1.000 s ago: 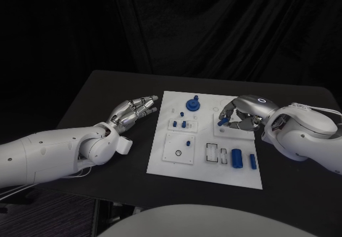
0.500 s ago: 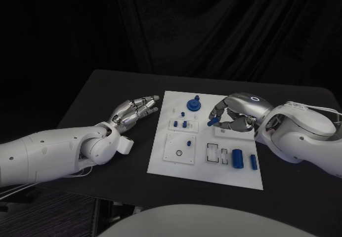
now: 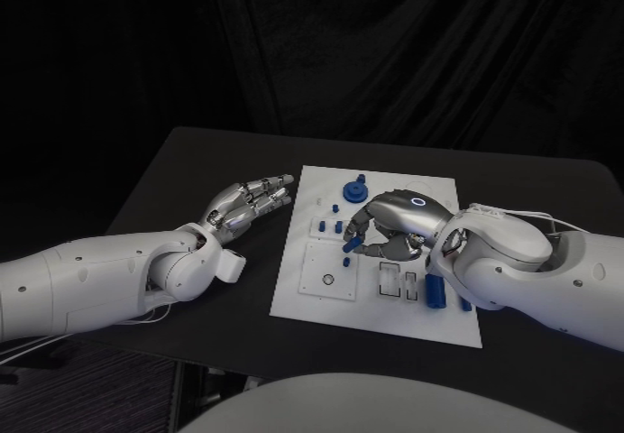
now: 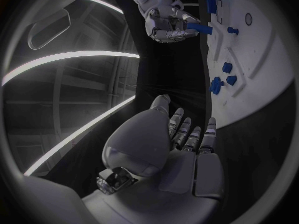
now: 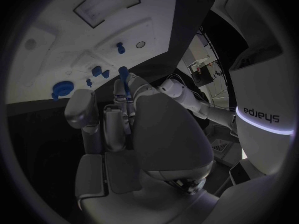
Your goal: Assemble the parts on the task board
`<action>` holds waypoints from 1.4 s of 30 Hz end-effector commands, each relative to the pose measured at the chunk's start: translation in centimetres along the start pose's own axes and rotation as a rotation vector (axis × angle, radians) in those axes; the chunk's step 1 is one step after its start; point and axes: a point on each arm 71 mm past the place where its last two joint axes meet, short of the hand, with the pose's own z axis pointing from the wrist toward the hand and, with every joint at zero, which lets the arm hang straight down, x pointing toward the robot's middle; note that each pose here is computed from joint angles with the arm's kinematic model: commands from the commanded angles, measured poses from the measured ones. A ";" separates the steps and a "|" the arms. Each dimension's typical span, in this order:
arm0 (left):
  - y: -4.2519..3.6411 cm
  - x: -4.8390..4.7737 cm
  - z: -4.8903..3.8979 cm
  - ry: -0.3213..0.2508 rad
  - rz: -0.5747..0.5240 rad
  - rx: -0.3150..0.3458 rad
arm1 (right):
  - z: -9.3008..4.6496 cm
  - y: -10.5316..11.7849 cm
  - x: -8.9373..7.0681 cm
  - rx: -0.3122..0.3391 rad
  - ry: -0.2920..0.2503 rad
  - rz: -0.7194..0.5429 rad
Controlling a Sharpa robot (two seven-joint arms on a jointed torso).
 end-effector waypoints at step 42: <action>0.46 0.30 2.50 0.036 -0.011 0.084 | 2.7 2.2 4.1 -0.128 0.104 -0.199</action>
